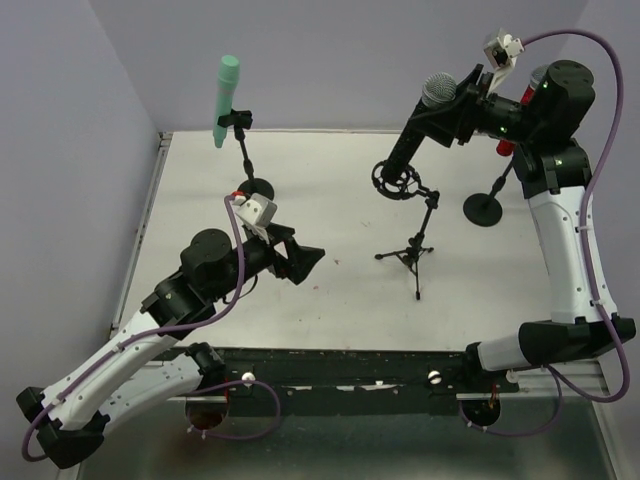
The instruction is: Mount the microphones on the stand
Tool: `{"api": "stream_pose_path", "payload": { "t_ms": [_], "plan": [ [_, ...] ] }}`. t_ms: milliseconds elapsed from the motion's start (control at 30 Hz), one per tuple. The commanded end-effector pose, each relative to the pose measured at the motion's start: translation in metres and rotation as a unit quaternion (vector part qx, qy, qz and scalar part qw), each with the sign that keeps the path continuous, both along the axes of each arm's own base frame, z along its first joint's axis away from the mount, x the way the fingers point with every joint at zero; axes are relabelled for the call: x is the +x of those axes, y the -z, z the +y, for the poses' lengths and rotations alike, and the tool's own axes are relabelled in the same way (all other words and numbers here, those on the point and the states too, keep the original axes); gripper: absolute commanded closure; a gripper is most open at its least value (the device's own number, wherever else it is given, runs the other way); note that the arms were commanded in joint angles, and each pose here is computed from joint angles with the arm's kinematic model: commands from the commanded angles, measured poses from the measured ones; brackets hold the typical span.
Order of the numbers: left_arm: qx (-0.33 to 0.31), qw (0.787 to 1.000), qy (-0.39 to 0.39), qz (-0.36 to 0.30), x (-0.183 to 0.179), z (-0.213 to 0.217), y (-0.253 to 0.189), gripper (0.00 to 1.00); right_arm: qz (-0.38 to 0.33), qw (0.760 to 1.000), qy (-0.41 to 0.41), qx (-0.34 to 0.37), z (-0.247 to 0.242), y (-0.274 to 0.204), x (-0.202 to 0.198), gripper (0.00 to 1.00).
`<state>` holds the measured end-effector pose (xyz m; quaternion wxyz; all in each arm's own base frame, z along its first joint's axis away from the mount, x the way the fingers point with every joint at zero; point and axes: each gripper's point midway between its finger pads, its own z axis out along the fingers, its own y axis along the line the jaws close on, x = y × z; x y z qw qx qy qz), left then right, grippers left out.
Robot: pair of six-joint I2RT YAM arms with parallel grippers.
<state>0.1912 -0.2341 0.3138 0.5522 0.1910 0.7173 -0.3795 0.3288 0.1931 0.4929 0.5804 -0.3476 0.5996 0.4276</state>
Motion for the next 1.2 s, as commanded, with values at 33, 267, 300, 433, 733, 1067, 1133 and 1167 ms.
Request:
{"api": "stream_pose_path", "payload": {
  "t_ms": [33, 267, 300, 433, 733, 1067, 1133, 1167],
  "plan": [
    [-0.006, 1.000, -0.019, -0.009, 0.004, 0.007, -0.004, 0.02, -0.020, 0.998, 0.045, -0.025, -0.010, 0.003, -0.004, 0.85],
    [-0.006, 1.000, -0.018, -0.010, 0.003, 0.008, -0.003, 0.02, -0.017, 0.997, 0.063, -0.039, -0.015, 0.009, 0.000, 0.85],
    [-0.005, 1.000, -0.017, -0.011, 0.003, 0.008, -0.003, 0.01, -0.011, 0.997, 0.062, -0.042, -0.015, 0.013, 0.001, 0.85],
    [-0.003, 1.000, -0.016, -0.014, 0.003, 0.009, -0.003, 0.02, 0.000, 0.996, 0.060, -0.061, -0.014, 0.026, 0.009, 0.85],
    [-0.043, 0.999, 0.024, 0.006, 0.011, -0.016, -0.026, 0.03, -0.009, 0.993, 0.053, -0.101, -0.002, 0.025, 0.015, 0.86],
    [-0.127, 0.989, 0.048, 0.065, 0.043, -0.047, -0.068, 0.11, -0.025, 0.989, 0.059, -0.133, -0.002, 0.021, 0.006, 0.86],
    [-0.132, 0.988, 0.061, 0.059, 0.045, -0.052, -0.076, 0.11, -0.021, 0.989, 0.060, -0.134, -0.003, 0.023, 0.004, 0.86],
    [-0.130, 0.988, 0.068, 0.055, 0.046, -0.053, -0.078, 0.11, -0.016, 0.989, 0.060, -0.134, -0.003, 0.024, 0.004, 0.86]
  ]
}}
